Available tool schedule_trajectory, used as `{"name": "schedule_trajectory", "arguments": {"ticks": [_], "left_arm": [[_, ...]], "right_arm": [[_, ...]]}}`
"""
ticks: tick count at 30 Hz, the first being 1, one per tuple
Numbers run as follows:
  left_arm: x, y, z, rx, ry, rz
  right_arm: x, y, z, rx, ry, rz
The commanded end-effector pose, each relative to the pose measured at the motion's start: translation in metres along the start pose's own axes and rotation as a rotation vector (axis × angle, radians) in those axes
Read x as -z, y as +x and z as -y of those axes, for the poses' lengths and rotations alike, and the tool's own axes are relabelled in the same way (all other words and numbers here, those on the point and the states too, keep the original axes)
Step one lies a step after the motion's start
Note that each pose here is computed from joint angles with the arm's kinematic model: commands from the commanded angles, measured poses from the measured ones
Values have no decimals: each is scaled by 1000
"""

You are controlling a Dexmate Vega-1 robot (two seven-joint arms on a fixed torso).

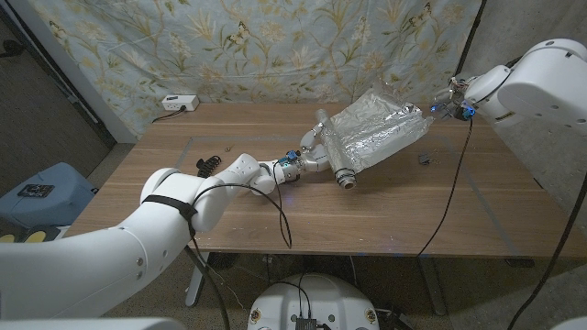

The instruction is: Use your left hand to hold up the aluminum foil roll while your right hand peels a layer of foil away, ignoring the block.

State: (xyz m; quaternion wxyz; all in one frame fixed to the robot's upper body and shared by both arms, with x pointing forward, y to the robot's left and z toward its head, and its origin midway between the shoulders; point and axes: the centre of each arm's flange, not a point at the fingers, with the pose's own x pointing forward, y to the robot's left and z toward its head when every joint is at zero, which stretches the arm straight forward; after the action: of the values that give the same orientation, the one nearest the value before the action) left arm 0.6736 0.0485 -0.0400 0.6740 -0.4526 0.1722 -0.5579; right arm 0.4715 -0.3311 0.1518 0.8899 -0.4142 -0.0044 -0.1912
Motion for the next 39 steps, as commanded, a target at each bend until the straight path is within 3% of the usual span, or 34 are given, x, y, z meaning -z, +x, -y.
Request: {"name": "schedule_trajectory", "arguments": {"ticks": [1, 9, 19, 39], "left_arm": [[4, 2, 1, 6, -1, -20], [7, 2, 0, 2, -6, -29], [7, 1, 0, -10, -5, -29], [-5, -10, 11, -14, 26, 3]], "right_arm": [[2, -10, 13, 15, 9, 13], [-3, -17, 15, -4, 27, 58], [-9, -17, 10, -45, 34, 101], [-22, -19, -1, -58, 47, 147]]}}
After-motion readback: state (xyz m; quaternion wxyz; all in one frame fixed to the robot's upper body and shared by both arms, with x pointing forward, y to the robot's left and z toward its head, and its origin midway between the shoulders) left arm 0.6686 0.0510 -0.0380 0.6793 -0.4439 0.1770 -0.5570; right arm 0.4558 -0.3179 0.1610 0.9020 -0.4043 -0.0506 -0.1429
